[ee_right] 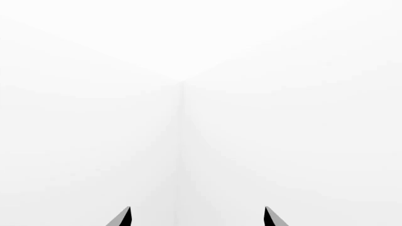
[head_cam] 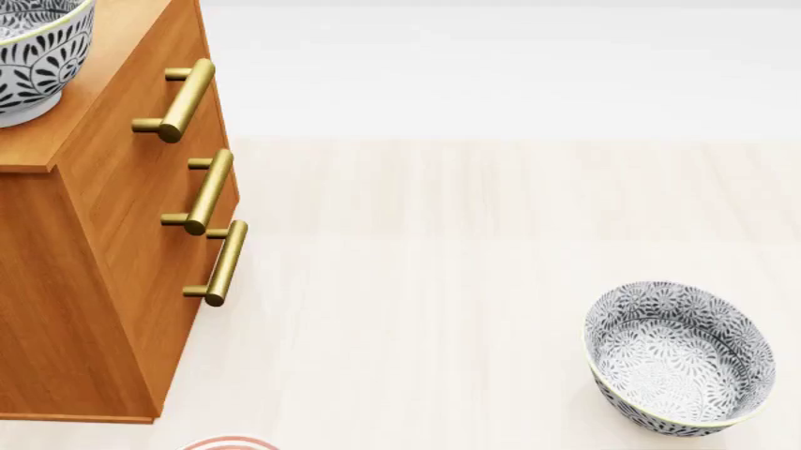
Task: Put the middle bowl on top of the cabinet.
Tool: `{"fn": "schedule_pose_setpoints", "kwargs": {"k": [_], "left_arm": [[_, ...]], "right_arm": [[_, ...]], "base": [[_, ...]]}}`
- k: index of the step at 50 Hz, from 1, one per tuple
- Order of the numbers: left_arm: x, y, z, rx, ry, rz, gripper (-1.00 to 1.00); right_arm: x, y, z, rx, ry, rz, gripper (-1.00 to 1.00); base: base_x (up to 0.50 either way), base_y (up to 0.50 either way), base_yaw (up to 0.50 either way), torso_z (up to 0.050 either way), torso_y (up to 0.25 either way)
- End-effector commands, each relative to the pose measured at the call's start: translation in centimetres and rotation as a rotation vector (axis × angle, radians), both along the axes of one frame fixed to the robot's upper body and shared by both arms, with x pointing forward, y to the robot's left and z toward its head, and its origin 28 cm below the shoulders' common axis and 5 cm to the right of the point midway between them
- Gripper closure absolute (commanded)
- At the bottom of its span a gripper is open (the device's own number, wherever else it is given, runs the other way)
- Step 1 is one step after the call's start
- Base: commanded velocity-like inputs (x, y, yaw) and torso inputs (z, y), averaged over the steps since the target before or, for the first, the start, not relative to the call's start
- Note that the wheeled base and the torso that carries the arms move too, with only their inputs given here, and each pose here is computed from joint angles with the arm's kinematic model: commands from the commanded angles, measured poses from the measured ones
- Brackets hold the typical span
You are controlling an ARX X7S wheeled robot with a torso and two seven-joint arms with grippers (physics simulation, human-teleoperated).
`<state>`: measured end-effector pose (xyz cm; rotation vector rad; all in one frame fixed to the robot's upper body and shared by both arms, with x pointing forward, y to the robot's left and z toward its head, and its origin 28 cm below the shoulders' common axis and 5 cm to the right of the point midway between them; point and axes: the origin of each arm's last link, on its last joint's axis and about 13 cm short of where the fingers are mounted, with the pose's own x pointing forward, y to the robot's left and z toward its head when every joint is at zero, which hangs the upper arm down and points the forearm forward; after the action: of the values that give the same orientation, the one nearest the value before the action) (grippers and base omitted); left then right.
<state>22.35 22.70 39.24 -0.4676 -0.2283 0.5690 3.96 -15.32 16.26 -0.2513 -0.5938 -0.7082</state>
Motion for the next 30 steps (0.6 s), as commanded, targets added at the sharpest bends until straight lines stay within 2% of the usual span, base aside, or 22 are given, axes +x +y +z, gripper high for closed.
{"fn": "schedule_pose_setpoints", "kwargs": {"k": [1, 10, 18, 21, 22, 24, 25, 26, 27, 30], "left_arm": [[-3.4, 0.1, -2.1, 0.094, -0.114, -0.093, -1.00], [-6.2, 0.5, -3.9, 0.162, -0.219, -0.145, -1.00], [-7.6, 1.1, -6.1, 0.231, -0.291, -0.129, -1.00], [-8.2, 0.8, -7.3, 0.268, -0.307, -0.142, -1.00], [-8.1, 0.6, -8.0, 0.284, -0.282, -0.152, -1.00], [-7.9, -1.1, -10.7, 0.361, -0.184, -0.233, -1.00], [-8.0, -1.7, -10.9, 0.383, -0.199, -0.242, -1.00], [-7.9, -1.4, -9.4, 0.347, -0.329, -0.172, -1.00], [-7.9, -1.4, -9.1, 0.340, -0.360, -0.155, -1.00], [-7.8, -1.6, -10.4, 0.352, -0.357, -0.181, -1.00]], "right_arm": [[0.0, -0.1, 0.0, -0.001, 0.000, 0.001, -1.00], [0.0, -0.1, 0.0, -0.001, 0.004, 0.003, -1.00], [0.0, -0.1, -0.1, -0.003, 0.009, 0.008, -1.00], [0.0, -0.1, -0.1, -0.004, 0.010, 0.008, -1.00], [0.0, -0.1, -0.1, -0.004, 0.010, 0.009, -1.00], [0.0, -0.1, -0.1, -0.003, 0.009, 0.009, -1.00], [0.0, -0.1, -0.1, -0.004, 0.010, 0.009, -1.00], [0.0, -0.1, -0.1, -0.004, 0.009, 0.009, -1.00], [0.0, -0.1, -0.1, -0.005, 0.009, 0.009, -1.00], [0.0, -0.2, 0.0, -0.004, 0.007, 0.007, -1.00]], "base": [[0.00, 0.00, 0.00, 0.000, 0.000], [0.00, 0.00, 0.00, 0.000, 0.000], [0.00, 0.00, 0.00, 0.000, 0.000], [0.00, 0.00, 0.00, 0.000, 0.000], [0.00, 0.00, 0.00, 0.000, 0.000], [0.00, 0.00, 0.00, 0.000, 0.000], [0.00, 0.00, 0.00, 0.000, 0.000], [0.00, 0.00, 0.00, 0.000, 0.000], [0.00, 0.00, 0.00, 0.000, 0.000], [0.00, 0.00, 0.00, 0.000, 0.000]]}}
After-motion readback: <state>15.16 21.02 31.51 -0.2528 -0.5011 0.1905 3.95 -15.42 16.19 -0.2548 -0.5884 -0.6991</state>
